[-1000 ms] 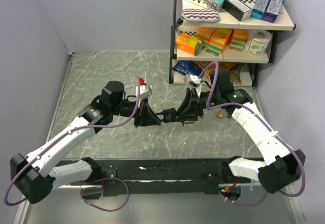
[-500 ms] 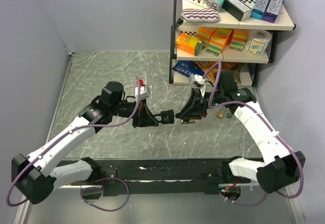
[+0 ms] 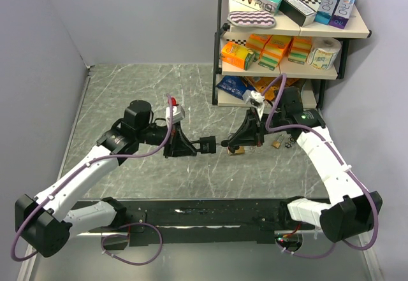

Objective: Lock with the key
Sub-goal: Lock the lock, then place the key at the center of the board.

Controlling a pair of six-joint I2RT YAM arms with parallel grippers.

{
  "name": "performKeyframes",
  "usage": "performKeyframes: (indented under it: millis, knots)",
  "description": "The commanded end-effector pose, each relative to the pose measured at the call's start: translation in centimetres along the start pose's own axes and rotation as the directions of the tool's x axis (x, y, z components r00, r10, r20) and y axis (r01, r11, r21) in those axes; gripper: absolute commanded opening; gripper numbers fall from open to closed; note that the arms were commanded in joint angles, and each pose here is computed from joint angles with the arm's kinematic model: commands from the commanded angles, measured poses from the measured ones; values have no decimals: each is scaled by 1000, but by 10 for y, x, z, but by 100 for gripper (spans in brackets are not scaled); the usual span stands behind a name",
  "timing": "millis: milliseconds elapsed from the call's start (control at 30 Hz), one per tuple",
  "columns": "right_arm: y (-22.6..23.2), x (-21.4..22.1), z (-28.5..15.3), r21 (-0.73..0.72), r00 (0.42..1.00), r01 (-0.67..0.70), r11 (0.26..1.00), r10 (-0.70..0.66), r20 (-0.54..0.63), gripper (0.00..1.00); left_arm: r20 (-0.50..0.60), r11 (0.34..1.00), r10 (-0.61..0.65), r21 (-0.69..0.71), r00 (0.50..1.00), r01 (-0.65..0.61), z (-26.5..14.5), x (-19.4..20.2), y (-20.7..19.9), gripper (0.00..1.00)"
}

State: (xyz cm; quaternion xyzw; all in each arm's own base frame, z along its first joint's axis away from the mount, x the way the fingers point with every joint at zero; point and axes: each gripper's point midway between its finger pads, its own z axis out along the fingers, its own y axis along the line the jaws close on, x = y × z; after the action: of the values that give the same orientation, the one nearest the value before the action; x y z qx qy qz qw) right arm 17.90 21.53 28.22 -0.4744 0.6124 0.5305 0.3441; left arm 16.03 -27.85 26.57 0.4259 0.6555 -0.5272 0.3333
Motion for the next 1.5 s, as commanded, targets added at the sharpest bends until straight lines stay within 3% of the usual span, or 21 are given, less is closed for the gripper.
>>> performKeyframes:
  millis: [0, 400, 467, 500, 533, 667, 833, 1033, 1467]
  knots:
    - [-11, -8, -13, 53, 1000, 17, 998, -17, 15, 0, 55, 997, 77, -9, 995, -77, -19, -18, -3, 1]
    - [-31, 1, -31, 112, 996, -84, 990, 82, 18, 0, 39, 994, 62, -91, 997, -59, -41, -1, 18, 1]
    - [-48, -2, -30, 180, 1000, -13, 984, 10, 17, 0, 56, 994, 18, -105, 998, -12, -42, -2, 21, 1]
    - [-58, 21, -23, 246, 991, -127, 961, 132, -4, 0, 63, 993, -2, -118, 998, 10, -42, -1, 25, 1]
    - [-74, 15, -21, 302, 999, -47, 952, 48, 3, 0, 80, 991, -27, -126, 996, 37, -42, -3, 28, 1]
    - [-101, 42, 4, 499, 996, -51, 865, 81, -38, 0, 95, 981, -88, -163, 992, 103, -40, 2, 43, 1]
    - [-134, 72, 28, 618, 972, -165, 769, 234, -32, 0, 102, 966, -121, -218, 987, 141, -40, 4, 58, 1]
    - [-162, 120, 59, 605, 901, -292, 741, 426, -87, 0, 124, 957, -109, -257, 986, 138, -42, -1, 69, 1]
    - [-171, 114, 116, 494, 854, -420, 761, 516, -68, 0, 132, 933, -103, -332, 986, 142, -53, 6, 88, 1]
